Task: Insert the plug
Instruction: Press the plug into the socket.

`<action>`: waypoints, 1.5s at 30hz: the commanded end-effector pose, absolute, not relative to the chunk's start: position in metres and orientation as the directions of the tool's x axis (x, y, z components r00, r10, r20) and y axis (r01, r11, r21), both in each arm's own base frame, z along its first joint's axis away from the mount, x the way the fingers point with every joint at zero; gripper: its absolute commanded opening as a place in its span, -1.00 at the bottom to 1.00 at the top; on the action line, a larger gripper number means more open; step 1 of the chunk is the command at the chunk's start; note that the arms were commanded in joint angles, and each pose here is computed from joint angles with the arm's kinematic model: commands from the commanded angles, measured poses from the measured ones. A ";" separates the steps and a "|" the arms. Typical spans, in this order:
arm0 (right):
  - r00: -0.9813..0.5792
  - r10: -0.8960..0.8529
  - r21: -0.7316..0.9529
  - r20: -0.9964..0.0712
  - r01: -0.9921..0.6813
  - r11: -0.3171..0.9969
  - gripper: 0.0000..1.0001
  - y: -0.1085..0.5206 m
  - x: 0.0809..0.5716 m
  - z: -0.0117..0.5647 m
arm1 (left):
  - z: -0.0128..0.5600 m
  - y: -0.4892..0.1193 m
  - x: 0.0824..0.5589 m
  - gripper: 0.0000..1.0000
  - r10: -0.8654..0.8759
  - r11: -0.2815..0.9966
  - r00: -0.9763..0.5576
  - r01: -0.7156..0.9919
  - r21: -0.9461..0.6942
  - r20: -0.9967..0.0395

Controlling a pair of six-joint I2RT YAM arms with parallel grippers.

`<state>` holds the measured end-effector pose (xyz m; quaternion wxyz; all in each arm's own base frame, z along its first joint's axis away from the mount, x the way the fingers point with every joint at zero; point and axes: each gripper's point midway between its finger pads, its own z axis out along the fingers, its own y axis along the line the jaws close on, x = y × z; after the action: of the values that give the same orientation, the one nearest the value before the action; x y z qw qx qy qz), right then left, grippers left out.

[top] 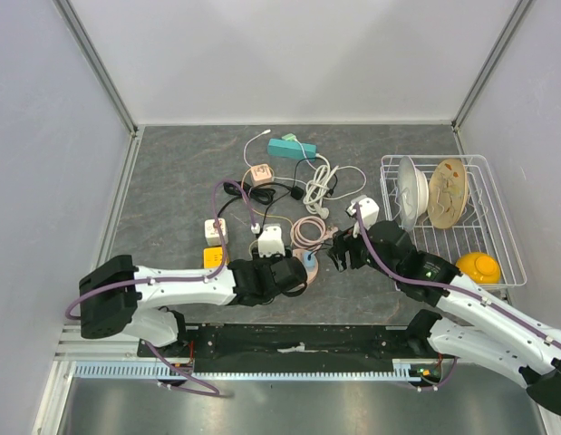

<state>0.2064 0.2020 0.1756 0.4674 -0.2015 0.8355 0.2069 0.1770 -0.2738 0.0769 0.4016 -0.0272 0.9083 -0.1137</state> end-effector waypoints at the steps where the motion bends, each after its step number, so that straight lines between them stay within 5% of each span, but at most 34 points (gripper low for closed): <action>1: -0.471 -0.128 0.155 -0.873 -0.518 0.841 0.49 0.199 0.207 0.184 | 0.103 -0.286 0.198 0.12 -0.266 0.953 -0.572 -0.035 -0.301 -0.776; 11: -0.463 -0.151 0.133 -0.873 -0.525 0.841 0.50 0.198 0.209 0.186 | 0.099 -0.294 0.200 -0.07 -0.250 0.958 -0.583 -0.033 -0.285 -0.773; 19: -0.467 -0.155 0.132 -0.870 -0.525 0.841 0.50 0.198 0.208 0.183 | 0.109 -0.300 0.204 -0.48 -0.167 0.979 -0.609 -0.010 -0.203 -0.775; 30: -0.470 -0.160 0.128 -0.868 -0.523 0.843 0.49 0.195 0.206 0.178 | 0.082 -0.303 0.196 -0.97 0.017 0.999 -0.769 -0.008 0.036 -0.639; 45: -0.468 -0.196 0.097 -0.861 -0.531 0.842 0.50 0.195 0.209 0.171 | 0.112 -0.308 0.202 -0.97 0.108 0.993 -0.792 0.114 0.028 -0.601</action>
<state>0.2095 0.1842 0.1651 0.4616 -0.1957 0.8497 0.1633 0.1966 -0.2915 0.1031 0.3159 0.0428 0.9467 0.0450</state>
